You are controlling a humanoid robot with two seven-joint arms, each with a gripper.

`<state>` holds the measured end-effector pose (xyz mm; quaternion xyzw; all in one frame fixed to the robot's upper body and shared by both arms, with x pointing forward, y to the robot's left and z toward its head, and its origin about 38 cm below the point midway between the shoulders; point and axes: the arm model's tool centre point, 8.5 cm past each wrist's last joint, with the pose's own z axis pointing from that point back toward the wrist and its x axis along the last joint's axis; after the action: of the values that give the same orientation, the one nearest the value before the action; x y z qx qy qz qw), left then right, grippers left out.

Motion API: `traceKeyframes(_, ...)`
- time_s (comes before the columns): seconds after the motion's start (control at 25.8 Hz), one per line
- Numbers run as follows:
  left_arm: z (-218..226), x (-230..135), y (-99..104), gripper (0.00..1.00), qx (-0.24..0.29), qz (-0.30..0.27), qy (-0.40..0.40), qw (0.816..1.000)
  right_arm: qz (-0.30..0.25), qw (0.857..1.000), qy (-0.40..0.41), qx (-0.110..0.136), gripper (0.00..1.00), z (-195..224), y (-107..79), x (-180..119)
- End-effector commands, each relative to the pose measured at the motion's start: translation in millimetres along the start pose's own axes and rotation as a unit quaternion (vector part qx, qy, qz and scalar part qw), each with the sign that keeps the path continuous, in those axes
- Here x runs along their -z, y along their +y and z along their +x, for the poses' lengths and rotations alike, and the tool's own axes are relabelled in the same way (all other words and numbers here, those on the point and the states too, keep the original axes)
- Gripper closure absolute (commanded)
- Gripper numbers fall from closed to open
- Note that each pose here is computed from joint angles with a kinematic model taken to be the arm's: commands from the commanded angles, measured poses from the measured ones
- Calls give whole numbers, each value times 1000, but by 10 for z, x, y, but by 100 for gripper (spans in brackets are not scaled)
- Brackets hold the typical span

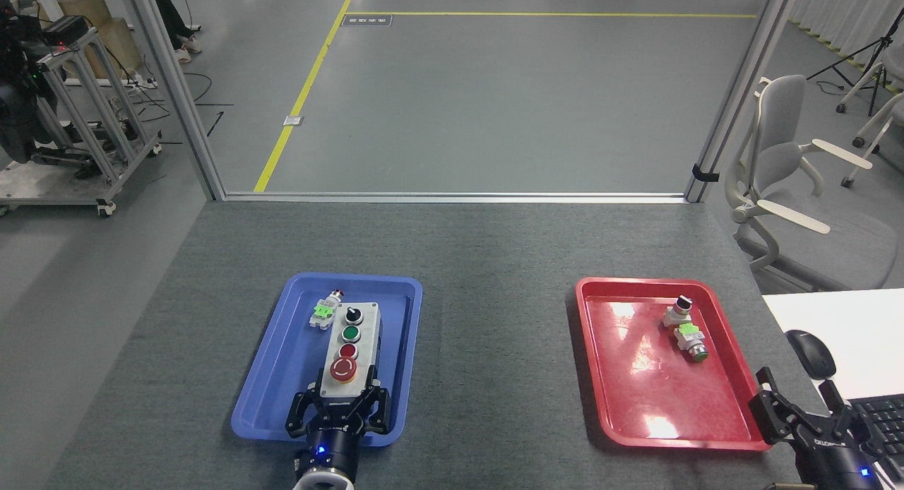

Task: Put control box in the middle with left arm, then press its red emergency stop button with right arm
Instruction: 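Slide the control box out of the blue tray to the table middle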

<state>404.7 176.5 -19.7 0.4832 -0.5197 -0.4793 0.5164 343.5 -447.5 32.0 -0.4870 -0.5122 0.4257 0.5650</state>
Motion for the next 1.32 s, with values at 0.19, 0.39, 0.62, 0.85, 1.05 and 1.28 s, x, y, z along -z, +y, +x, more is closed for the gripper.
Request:
traceKeyframes(0.19,363,196,371,91,-1,53,-68,996,1,1000,0,1,0,3,9,-6)
traceKeyframes(0.39,805,266,458,100,-7,40,-132,990,-1,1000,0,1,0,7,-1,6)
traceKeyframes(0.62,1440,77,337,100,27,18,-208,978,-1,1000,0,-1,0,-3,-10,7)
traceKeyframes(0.85,1581,-159,-69,100,29,-42,-231,972,-1,1000,0,-3,0,-20,-19,7)
traceKeyframes(1.05,1470,-70,-79,100,24,-54,-180,982,-1,1000,1,-3,0,-24,-22,6)
traceKeyframes(1.28,1381,-17,-34,100,10,-61,-97,993,-1,1000,1,-2,0,-17,-15,6)
